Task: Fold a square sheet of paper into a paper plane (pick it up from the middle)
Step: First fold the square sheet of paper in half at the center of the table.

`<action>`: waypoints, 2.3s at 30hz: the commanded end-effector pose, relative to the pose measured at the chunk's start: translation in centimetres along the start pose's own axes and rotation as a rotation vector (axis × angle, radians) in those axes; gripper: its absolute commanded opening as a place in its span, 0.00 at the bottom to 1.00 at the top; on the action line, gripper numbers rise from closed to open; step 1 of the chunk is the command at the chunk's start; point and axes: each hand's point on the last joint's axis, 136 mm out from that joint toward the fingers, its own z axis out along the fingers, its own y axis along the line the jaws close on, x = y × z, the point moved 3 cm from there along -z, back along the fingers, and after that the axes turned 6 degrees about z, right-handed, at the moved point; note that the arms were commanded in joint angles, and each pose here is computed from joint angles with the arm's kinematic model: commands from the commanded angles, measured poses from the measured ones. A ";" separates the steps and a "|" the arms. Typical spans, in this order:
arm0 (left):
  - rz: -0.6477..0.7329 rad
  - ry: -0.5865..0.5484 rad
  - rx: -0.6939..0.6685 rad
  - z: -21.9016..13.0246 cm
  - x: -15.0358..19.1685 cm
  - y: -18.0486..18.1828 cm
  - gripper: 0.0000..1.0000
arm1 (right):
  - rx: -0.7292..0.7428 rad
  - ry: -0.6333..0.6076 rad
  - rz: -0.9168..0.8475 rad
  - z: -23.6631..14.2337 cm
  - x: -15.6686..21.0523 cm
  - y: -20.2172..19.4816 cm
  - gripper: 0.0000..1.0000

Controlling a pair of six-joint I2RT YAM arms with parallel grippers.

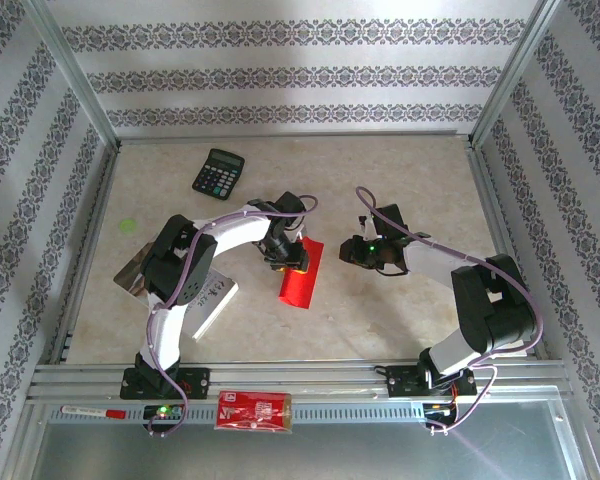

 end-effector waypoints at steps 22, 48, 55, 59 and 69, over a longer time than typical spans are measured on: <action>0.041 0.142 -0.185 5.1 2.8 3.2 0.40 | -0.006 -0.010 -0.004 0.1 -0.6 0.5 0.29; 0.032 0.140 -0.178 5.1 2.7 2.9 0.42 | -0.018 -0.009 -0.001 0.1 -0.8 0.8 0.28; 0.026 0.143 -0.182 5.5 2.9 3.0 0.42 | -0.014 -0.008 0.000 0.2 -0.7 0.7 0.28; 0.023 0.148 -0.186 5.7 3.0 3.1 0.42 | -0.012 -0.007 0.001 0.2 -0.6 0.6 0.28; 0.004 0.137 -0.195 5.7 3.1 3.3 0.42 | -0.013 -0.010 0.001 0.0 -0.6 0.6 0.28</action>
